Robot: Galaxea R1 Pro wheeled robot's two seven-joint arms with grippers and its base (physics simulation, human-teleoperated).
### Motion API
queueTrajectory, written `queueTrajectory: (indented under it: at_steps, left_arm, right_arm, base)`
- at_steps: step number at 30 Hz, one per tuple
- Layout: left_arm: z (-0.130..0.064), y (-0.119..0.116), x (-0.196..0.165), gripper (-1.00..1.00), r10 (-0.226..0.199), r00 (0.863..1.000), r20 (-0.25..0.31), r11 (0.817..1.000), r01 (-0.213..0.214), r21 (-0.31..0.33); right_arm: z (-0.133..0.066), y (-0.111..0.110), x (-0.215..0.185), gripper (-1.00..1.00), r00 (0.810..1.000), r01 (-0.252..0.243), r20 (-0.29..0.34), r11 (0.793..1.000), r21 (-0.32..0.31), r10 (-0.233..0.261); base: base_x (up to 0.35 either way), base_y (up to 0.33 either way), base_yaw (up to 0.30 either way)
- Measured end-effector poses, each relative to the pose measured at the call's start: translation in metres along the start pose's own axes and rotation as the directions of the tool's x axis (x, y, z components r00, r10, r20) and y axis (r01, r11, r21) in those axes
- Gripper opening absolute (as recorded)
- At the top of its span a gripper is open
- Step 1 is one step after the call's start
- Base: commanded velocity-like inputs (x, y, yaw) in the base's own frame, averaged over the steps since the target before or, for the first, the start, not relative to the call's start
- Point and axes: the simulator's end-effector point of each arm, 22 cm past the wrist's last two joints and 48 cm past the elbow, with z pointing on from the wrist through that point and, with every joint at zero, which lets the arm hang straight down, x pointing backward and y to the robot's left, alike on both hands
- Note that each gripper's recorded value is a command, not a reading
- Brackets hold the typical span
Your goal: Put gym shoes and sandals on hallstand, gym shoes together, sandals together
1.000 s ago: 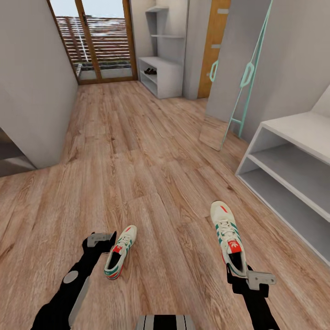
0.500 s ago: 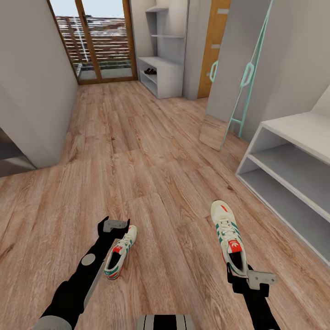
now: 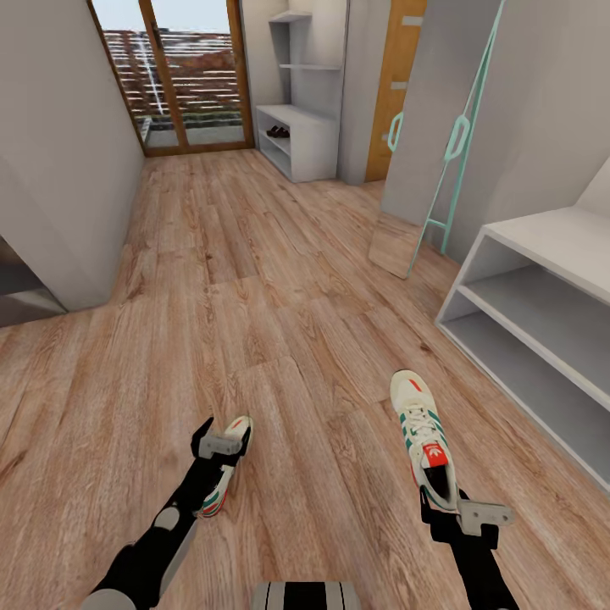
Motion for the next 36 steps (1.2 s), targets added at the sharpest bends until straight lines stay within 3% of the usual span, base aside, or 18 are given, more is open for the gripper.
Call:
queueTrajectory:
  at_steps: [9, 20, 36]
  left_arm:
    - [-0.013, -0.002, 0.03, 1.0, -0.023, 0.999, -0.031, 1.0, 0.023, 0.001]
    - [-0.015, 0.004, 0.035, 1.0, -0.026, 0.999, -0.039, 1.0, 0.026, -0.008]
    - [-0.019, 0.02, 0.038, 1.0, -0.068, 0.997, -0.038, 0.996, 0.066, -0.051]
  right_arm:
    - [0.0, -0.001, 0.0, -1.0, 1.0, 0.0, -0.001, 1.0, 0.002, 0.0]
    - [0.0, -0.001, 0.0, -1.0, 1.0, 0.0, 0.0, 1.0, 0.002, 0.0]
    - [0.0, -0.002, 0.0, -1.0, 1.0, 0.001, 0.0, 1.0, 0.003, -0.001]
  base:
    - [0.0, 0.0, 0.0]
    - [0.0, 0.0, 0.0]
    - [0.0, 0.0, 0.0]
